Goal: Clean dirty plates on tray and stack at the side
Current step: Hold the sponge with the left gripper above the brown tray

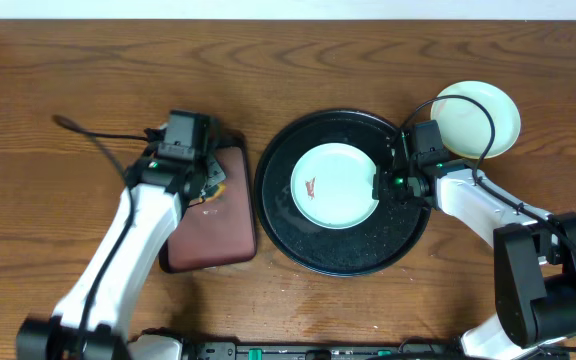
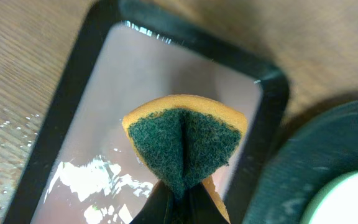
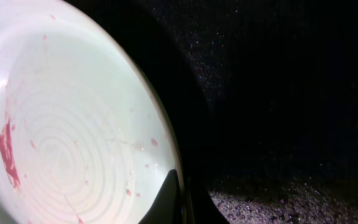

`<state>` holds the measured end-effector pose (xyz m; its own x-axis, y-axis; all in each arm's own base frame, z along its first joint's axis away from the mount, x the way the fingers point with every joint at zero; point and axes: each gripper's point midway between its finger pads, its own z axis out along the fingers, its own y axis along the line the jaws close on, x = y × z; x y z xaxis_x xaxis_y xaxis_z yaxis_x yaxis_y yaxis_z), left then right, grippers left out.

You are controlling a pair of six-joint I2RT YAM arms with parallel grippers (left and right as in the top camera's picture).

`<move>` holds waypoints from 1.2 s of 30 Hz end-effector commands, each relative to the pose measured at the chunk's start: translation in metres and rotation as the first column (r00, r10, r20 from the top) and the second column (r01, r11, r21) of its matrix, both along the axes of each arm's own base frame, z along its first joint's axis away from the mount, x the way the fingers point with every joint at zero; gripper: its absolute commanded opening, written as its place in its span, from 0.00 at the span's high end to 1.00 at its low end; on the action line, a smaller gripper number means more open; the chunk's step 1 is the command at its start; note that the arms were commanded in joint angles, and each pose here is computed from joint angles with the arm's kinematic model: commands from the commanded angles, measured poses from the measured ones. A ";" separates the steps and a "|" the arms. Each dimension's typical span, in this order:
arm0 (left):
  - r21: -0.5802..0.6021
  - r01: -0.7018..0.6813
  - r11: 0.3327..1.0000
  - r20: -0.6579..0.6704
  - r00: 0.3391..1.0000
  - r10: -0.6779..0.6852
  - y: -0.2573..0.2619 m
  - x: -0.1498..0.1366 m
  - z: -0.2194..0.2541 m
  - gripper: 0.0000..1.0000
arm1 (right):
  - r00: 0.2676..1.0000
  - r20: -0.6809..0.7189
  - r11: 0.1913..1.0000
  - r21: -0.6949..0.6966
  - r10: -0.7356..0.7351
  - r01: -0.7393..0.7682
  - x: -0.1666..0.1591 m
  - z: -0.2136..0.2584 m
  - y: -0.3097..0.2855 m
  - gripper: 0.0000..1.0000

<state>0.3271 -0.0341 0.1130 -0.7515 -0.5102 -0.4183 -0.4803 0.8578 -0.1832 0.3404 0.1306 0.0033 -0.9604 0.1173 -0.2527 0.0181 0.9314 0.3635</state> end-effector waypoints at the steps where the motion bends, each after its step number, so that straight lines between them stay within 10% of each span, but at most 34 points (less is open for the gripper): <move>1: 0.019 0.006 1.000 0.036 0.999 -0.006 0.005 -0.003 0.011 0.93 | 0.999 -0.028 1.000 -0.012 0.023 -0.023 -0.006 -0.009 0.001 0.99; 9: 0.101 0.055 0.993 -0.065 0.997 -0.049 0.013 -0.006 -0.046 0.93 | 0.999 -0.029 1.000 -0.012 0.023 -0.023 -0.006 -0.009 0.000 0.99; 19: 0.073 0.093 0.993 0.130 0.986 -0.102 0.007 -0.009 0.063 0.93 | 0.999 -0.029 1.000 -0.012 0.023 -0.023 -0.006 -0.009 0.000 0.99; 30: -0.095 0.185 0.978 -0.028 0.982 -0.188 -0.026 -0.016 -0.010 0.93 | 0.999 -0.036 1.000 -0.006 0.026 -0.026 -0.008 -0.009 0.001 0.99; 36: -0.081 0.234 0.969 0.112 0.968 -0.225 -0.030 -0.008 0.044 0.93 | 0.999 -0.037 1.000 -0.006 0.026 -0.026 -0.008 -0.009 0.001 0.99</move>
